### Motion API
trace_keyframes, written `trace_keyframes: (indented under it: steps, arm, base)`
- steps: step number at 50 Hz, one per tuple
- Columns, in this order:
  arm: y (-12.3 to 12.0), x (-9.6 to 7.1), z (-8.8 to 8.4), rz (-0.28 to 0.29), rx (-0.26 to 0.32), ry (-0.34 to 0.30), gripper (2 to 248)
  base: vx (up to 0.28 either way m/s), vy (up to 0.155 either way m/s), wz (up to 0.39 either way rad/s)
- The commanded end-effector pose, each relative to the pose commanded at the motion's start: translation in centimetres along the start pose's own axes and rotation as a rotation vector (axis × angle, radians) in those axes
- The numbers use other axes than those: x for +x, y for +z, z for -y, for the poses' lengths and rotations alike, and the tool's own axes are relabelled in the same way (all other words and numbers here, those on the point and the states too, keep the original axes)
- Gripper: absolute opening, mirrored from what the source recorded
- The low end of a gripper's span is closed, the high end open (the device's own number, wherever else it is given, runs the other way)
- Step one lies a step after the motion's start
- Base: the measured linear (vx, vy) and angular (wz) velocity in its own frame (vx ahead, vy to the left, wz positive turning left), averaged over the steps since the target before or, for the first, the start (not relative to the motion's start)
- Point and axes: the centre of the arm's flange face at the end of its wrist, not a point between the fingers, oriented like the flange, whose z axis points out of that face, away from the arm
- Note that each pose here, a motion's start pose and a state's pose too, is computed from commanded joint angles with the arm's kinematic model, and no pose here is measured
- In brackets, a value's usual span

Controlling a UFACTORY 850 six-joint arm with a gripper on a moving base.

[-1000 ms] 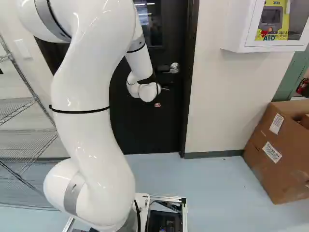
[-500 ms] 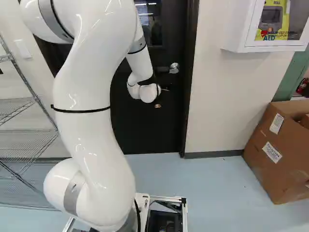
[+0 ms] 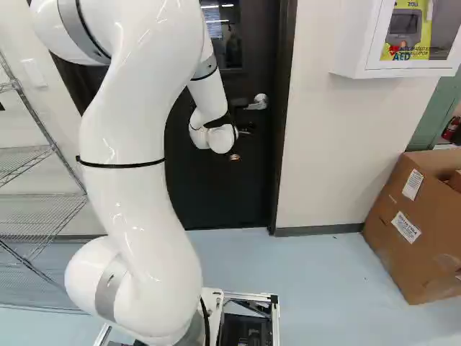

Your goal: Open the door and move inside

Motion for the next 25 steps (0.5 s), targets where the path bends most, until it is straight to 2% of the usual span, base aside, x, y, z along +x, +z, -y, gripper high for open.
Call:
trace_keyframes:
  steps: [14,25]
  arm:
    - [0.4,0.67,0.69,-0.068,0.033,-0.019,247]
    - [0.91,0.89,0.95,-0.089,0.039,-0.021,247]
  base:
    - [0.0,0.0,0.0]
    - [0.0,0.0,0.0]
